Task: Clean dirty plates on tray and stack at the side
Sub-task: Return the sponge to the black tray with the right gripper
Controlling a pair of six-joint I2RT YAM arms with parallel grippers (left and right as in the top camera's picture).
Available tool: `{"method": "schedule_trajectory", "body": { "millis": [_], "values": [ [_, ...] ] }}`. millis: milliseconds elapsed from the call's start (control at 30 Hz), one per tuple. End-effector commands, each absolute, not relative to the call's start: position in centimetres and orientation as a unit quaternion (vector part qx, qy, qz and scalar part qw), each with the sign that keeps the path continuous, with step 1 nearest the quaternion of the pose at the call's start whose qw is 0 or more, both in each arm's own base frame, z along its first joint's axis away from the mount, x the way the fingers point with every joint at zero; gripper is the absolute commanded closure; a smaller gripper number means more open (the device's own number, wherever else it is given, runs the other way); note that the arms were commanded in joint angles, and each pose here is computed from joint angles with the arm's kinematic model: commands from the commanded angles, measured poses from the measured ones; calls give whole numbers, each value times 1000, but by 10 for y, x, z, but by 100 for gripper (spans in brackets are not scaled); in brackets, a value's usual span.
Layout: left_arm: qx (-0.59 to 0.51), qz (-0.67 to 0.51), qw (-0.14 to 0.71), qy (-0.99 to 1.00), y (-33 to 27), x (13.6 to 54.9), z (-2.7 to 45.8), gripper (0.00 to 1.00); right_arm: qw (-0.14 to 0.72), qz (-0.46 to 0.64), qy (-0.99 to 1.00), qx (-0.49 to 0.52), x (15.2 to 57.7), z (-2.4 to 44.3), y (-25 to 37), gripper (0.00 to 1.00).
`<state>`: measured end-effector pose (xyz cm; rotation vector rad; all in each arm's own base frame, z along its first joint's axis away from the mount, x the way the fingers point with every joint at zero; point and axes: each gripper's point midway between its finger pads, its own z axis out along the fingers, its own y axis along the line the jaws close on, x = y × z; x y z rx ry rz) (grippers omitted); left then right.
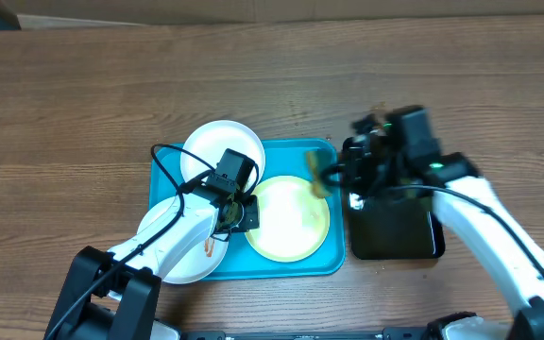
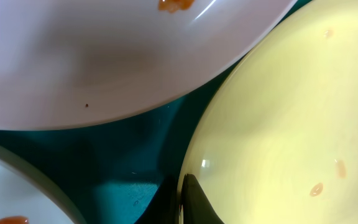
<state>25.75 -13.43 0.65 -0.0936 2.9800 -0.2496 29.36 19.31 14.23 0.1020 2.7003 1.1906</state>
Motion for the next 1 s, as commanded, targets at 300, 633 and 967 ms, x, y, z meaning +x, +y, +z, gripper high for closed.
{"method": "schedule_trajectory", "body": {
  "millis": [300,633,967],
  "values": [
    [-36,-88,69,993,-143,267,26,96,92,84,978,167,283,71,55,96],
    [-39,-77,90,992,-143,288,54,96,31,54,982,178,248,17,47,89],
    [-43,-77,94,992,-143,295,70,96,36,54,982,179,247,12,46,9]
  ]
}}
